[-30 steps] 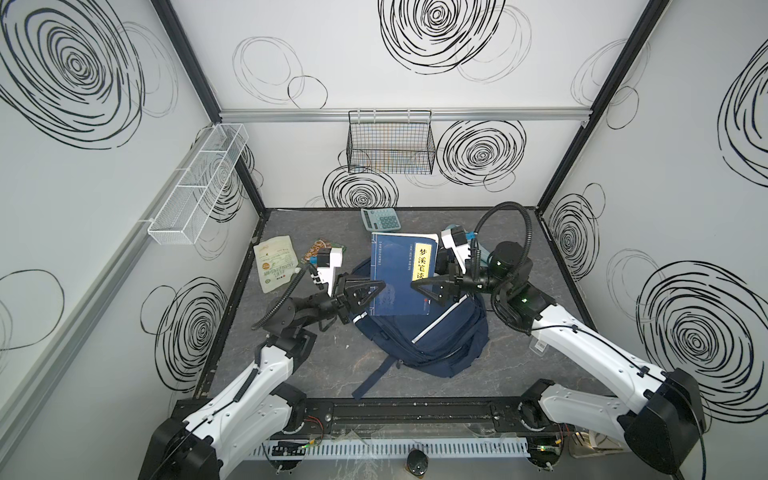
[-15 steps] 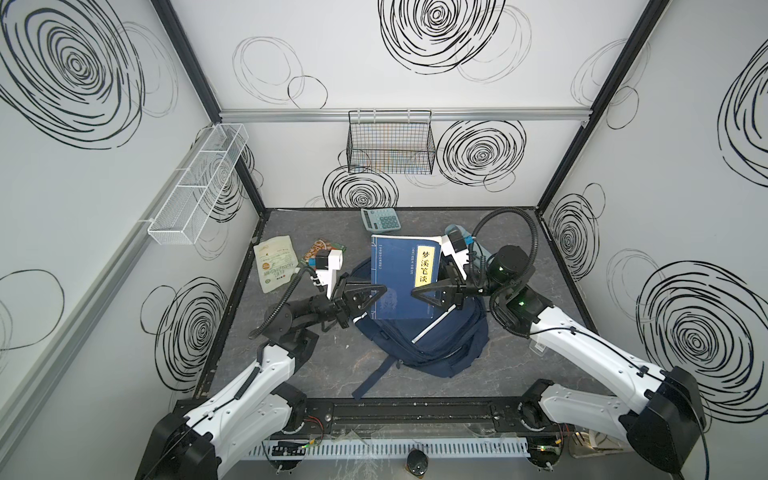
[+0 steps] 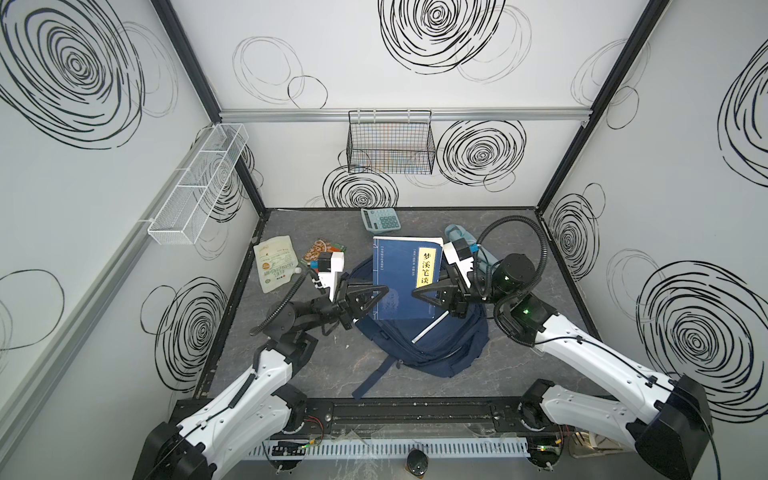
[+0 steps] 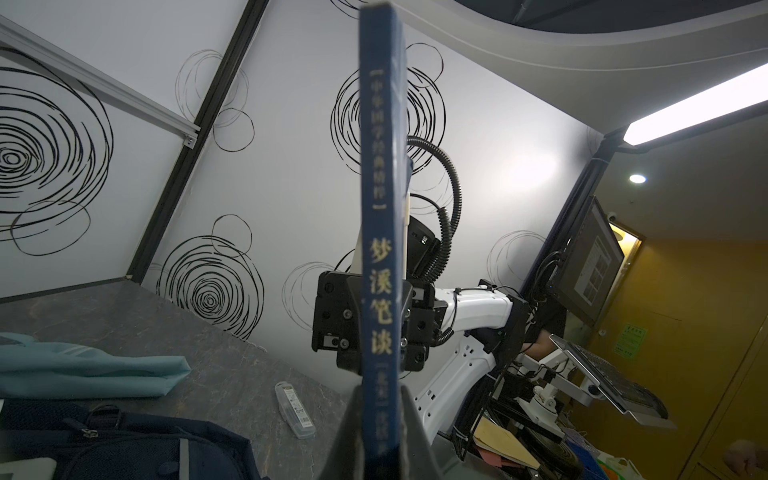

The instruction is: Pack the student bag

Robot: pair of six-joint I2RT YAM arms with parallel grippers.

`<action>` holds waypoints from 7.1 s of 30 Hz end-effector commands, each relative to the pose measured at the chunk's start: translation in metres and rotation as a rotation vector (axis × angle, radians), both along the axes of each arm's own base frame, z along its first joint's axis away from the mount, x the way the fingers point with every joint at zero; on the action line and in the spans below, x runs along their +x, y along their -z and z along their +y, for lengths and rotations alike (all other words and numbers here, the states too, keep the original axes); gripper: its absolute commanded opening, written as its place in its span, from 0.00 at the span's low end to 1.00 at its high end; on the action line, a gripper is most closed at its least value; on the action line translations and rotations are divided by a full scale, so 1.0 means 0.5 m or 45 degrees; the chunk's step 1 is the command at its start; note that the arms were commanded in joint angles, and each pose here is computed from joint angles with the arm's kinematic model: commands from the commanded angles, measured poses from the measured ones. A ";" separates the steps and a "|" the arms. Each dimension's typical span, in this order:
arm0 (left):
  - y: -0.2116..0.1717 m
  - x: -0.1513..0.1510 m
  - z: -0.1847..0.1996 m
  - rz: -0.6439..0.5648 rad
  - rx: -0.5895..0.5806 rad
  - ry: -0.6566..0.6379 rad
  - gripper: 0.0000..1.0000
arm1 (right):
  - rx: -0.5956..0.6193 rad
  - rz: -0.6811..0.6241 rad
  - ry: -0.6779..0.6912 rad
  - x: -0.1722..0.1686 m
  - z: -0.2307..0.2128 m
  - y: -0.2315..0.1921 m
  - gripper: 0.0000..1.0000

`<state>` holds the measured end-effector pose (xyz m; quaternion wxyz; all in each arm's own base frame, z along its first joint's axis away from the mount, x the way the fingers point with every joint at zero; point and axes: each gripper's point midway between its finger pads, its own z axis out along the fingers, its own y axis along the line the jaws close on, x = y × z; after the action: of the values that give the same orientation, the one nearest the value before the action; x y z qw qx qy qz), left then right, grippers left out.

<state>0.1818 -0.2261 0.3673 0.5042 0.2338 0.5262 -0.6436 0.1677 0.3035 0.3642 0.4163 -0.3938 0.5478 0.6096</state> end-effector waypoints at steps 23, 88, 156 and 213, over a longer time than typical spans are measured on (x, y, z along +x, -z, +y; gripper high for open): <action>0.195 0.123 -0.083 -0.078 0.861 -0.617 0.64 | -0.066 0.386 1.306 0.292 -0.318 0.114 0.00; 0.043 0.143 -0.230 -0.178 0.433 -0.752 0.00 | 0.194 0.444 1.665 0.235 -0.449 0.162 0.00; 0.042 0.146 -0.223 -0.058 0.228 -0.833 0.00 | -0.139 1.466 1.028 0.110 -0.121 0.490 0.77; 0.050 0.132 -0.167 -0.024 0.226 -0.844 0.64 | -0.214 1.282 1.305 0.084 -0.286 0.528 0.88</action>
<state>0.2494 -0.3347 0.3068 0.6302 0.1327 0.6635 -0.3807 0.2086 0.1852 0.1029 0.2800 0.1960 0.8321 0.4369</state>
